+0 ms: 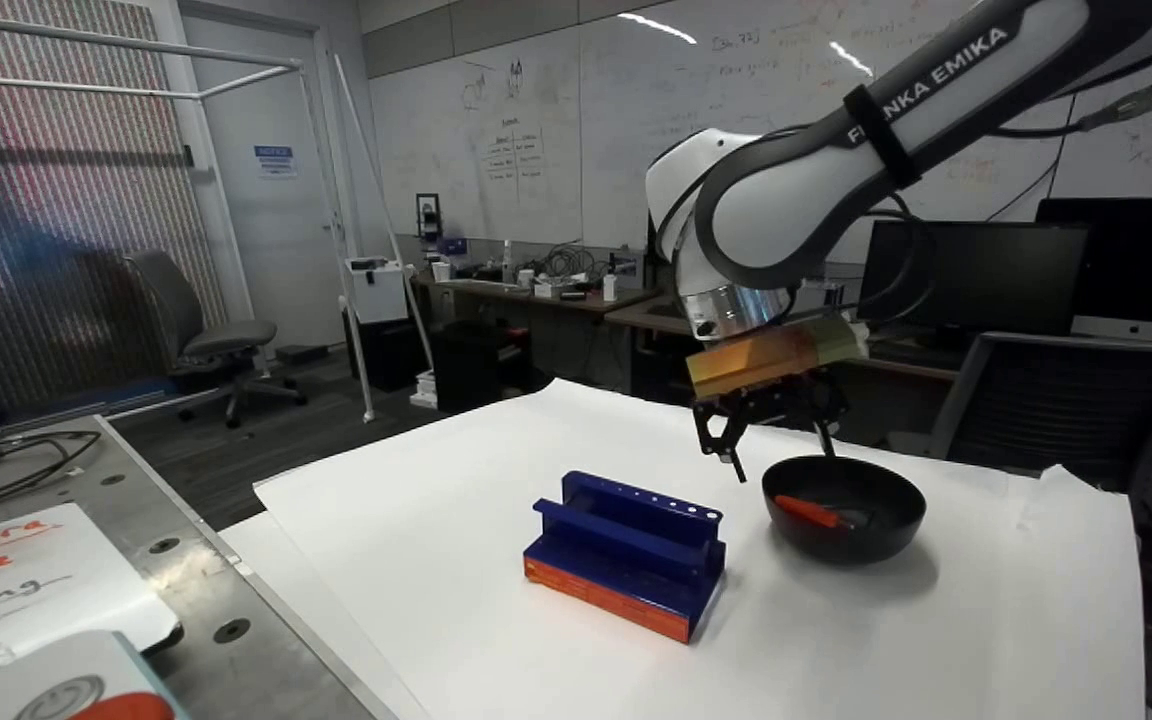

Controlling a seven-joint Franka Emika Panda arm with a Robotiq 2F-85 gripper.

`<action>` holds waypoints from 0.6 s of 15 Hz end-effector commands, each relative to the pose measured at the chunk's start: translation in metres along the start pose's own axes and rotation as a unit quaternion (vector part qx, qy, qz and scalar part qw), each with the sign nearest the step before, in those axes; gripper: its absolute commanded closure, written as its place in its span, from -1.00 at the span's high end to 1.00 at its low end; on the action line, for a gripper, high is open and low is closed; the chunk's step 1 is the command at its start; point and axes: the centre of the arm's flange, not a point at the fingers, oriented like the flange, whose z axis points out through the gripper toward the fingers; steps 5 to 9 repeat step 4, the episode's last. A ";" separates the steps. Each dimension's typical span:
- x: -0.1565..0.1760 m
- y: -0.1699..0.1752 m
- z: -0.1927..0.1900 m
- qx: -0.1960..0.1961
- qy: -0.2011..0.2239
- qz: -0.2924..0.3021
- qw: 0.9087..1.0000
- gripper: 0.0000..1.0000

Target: Put the orange object into the bowl.

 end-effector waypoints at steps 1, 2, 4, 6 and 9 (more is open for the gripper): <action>-0.025 0.042 -0.048 0.086 -0.020 -0.042 0.995 1.00; -0.033 0.054 -0.065 0.110 -0.020 -0.050 0.993 1.00; -0.049 0.075 -0.092 0.153 -0.020 -0.067 0.986 1.00; -0.049 0.075 -0.092 0.153 -0.020 -0.067 0.986 1.00; -0.049 0.075 -0.092 0.153 -0.020 -0.067 0.986 1.00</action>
